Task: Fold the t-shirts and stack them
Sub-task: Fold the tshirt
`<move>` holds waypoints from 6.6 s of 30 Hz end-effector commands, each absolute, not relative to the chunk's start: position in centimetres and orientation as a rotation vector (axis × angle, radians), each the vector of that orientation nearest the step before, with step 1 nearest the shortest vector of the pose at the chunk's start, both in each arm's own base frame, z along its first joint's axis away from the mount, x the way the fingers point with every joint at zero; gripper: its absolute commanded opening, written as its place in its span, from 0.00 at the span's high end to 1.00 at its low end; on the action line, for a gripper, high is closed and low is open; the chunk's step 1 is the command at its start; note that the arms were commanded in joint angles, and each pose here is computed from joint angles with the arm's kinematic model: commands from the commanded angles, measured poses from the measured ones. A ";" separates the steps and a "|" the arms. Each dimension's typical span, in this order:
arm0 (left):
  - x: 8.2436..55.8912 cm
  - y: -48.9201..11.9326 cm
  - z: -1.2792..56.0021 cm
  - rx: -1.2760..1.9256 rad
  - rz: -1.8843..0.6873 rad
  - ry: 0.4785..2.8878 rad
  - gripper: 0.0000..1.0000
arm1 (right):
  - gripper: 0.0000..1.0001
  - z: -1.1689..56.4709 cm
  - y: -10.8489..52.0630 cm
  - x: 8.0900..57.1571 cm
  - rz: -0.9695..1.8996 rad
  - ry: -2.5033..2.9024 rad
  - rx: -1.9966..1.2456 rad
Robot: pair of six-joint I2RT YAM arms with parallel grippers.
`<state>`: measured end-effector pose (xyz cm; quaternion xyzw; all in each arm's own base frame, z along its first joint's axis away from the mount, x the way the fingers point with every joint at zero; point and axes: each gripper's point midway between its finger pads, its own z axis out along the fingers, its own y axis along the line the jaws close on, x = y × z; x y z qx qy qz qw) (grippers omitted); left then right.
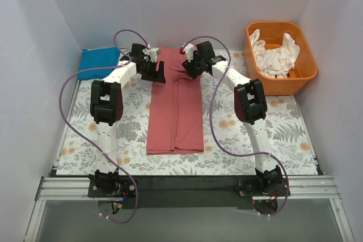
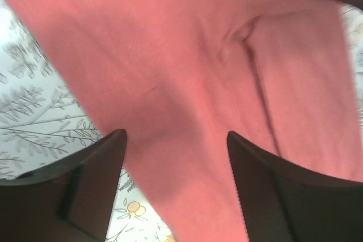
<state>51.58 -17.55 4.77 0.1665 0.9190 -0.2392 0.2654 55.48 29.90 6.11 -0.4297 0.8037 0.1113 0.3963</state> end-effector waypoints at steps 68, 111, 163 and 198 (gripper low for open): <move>15.3 -13.6 -0.9 1.869 -0.514 1.844 0.71 | 0.70 -0.4 24.9 14.6 0.467 1.608 -2.175; 39.4 -15.5 10.4 1.568 -0.368 1.737 1.00 | 0.99 11.1 28.8 35.2 0.345 1.323 -1.957; 34.9 -14.7 8.1 1.565 -0.480 1.758 0.27 | 0.55 7.1 29.2 31.5 0.469 1.504 -1.969; 37.8 -14.4 8.5 1.593 -0.374 1.789 1.00 | 0.99 8.5 26.8 36.4 0.300 1.556 -1.864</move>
